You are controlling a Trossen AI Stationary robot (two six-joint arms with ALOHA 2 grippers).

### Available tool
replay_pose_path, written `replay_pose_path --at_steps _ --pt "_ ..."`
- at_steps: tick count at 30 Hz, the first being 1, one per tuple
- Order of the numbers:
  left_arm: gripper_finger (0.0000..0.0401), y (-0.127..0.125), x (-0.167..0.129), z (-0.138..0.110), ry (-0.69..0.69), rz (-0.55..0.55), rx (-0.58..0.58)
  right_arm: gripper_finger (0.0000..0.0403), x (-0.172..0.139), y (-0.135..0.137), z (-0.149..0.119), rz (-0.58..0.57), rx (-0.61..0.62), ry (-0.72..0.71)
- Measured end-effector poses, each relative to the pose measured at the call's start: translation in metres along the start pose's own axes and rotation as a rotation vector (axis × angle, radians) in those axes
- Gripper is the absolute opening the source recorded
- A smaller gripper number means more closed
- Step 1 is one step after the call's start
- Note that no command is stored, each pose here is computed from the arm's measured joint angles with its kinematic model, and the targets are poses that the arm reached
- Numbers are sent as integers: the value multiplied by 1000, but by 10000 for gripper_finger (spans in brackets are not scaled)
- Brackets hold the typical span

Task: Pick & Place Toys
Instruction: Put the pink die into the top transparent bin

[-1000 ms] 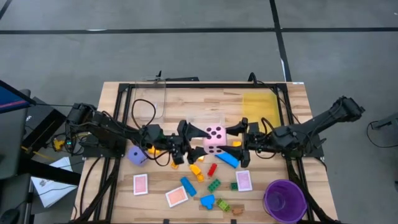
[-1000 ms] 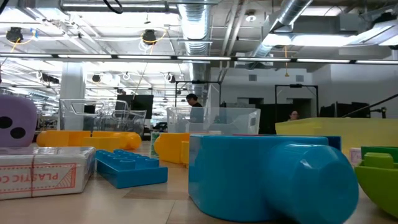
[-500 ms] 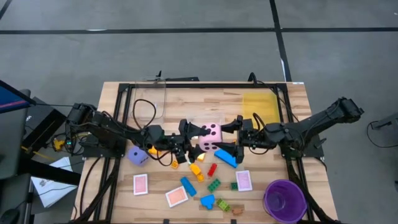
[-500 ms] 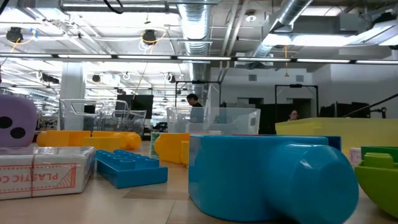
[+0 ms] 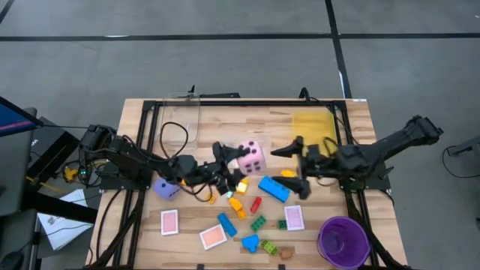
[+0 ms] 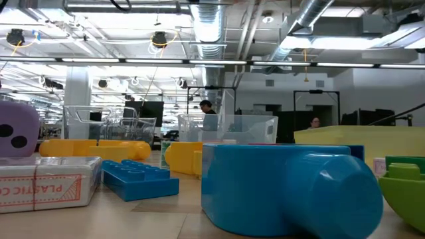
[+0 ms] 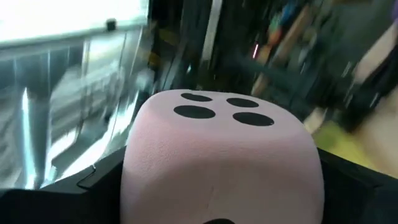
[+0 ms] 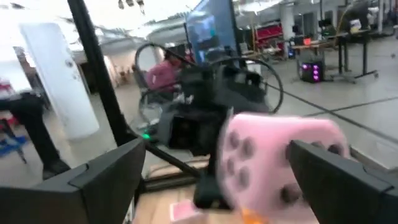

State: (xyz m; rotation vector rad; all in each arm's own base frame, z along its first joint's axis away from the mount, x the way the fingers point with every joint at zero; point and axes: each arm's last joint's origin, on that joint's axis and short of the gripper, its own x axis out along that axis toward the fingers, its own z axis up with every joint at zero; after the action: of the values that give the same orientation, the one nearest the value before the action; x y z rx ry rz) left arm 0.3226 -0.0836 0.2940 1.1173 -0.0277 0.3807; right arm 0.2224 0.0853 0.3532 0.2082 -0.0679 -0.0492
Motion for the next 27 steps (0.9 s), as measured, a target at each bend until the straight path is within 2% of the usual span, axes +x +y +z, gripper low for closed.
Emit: replay_pose_path --at_steps 7,10,13,19,22,24,27 --pt "349 10 -13 -5 295 18 -49 398 -27 6 -7 -190 -94 92" --pt "348 23 -23 -8 401 39 -156 397 -35 10 -15 -247 -123 147" --pt "348 35 -40 -17 508 24 -265 399 -43 9 -26 -351 -159 199" --pt "348 58 -77 -38 647 31 -613 399 -61 4 -35 -438 -180 253" --pt "348 68 -78 -49 685 113 -752 399 -67 2 -31 -456 -186 234" --pt "348 73 -72 -60 711 182 -806 400 -71 -1 -26 -452 -187 225" --pt "348 83 -57 -87 753 229 -861 400 -76 -5 -22 -448 -197 221"
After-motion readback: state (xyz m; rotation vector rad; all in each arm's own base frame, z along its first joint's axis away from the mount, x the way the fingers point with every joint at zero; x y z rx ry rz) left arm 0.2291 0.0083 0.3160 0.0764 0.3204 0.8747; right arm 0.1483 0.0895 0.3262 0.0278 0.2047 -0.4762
